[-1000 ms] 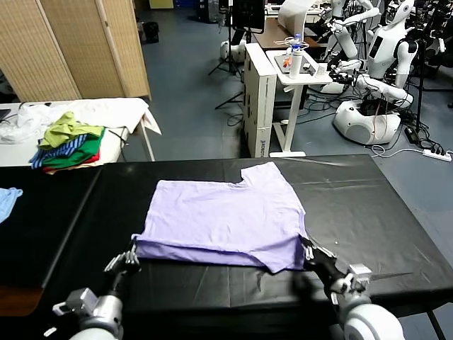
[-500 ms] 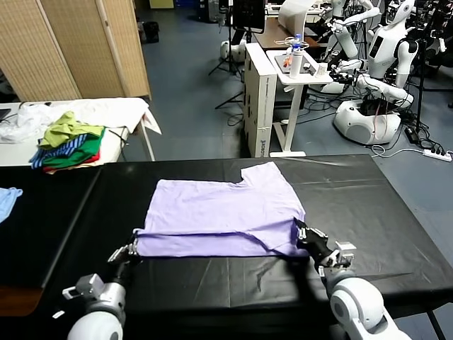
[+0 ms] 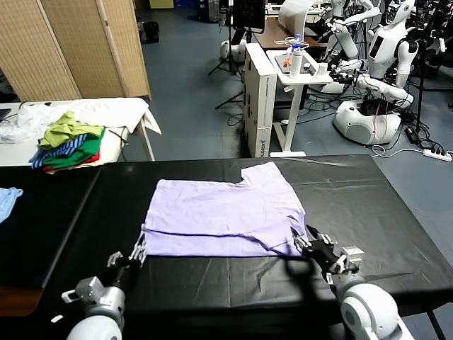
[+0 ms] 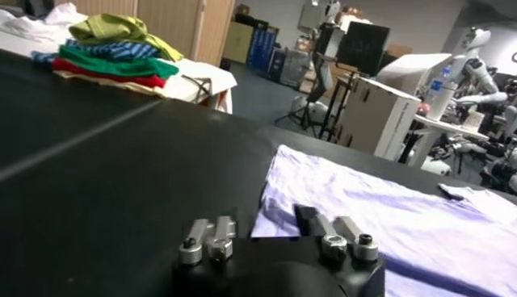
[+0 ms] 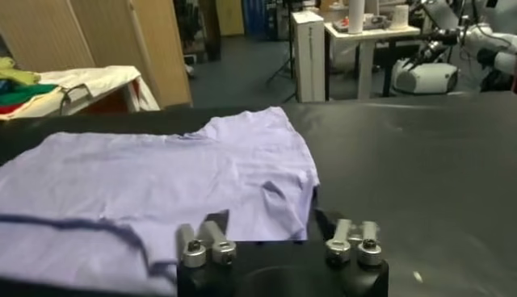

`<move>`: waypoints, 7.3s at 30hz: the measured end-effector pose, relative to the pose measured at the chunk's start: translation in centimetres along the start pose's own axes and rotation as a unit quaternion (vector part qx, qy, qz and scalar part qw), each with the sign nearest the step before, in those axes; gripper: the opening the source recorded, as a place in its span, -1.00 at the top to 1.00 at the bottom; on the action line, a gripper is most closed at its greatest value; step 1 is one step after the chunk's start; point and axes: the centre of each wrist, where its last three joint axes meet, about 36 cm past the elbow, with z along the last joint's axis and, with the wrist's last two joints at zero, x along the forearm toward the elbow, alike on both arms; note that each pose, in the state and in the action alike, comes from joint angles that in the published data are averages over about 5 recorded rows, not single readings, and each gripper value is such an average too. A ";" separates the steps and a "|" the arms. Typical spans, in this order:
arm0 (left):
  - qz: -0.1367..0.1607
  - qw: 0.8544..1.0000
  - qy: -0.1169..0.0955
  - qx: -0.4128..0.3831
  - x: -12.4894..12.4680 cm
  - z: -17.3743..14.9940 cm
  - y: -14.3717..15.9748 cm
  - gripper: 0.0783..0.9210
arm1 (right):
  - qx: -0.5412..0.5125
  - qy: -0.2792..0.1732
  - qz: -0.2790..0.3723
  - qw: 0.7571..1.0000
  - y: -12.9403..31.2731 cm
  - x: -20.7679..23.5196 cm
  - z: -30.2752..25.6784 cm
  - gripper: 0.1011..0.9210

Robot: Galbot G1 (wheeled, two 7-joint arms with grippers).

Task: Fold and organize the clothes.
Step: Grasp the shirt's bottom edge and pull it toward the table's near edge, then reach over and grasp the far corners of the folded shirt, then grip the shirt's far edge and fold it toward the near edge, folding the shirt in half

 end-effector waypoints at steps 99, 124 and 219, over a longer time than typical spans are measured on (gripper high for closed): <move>0.056 0.990 0.123 -0.029 -13.1 -13.1 -0.5 -0.97 | 0.026 0.042 0.009 0.999 0.0 -16.0 -13.6 -0.97; 0.025 0.988 0.147 -0.046 -18.2 -11.8 0.6 -0.90 | 0.012 0.076 -0.004 0.997 1.7 -22.0 -13.7 -0.34; -0.042 0.989 0.135 -0.036 3.7 -6.2 0.8 0.84 | 0.047 0.107 -0.049 0.992 1.9 -1.0 -4.5 0.91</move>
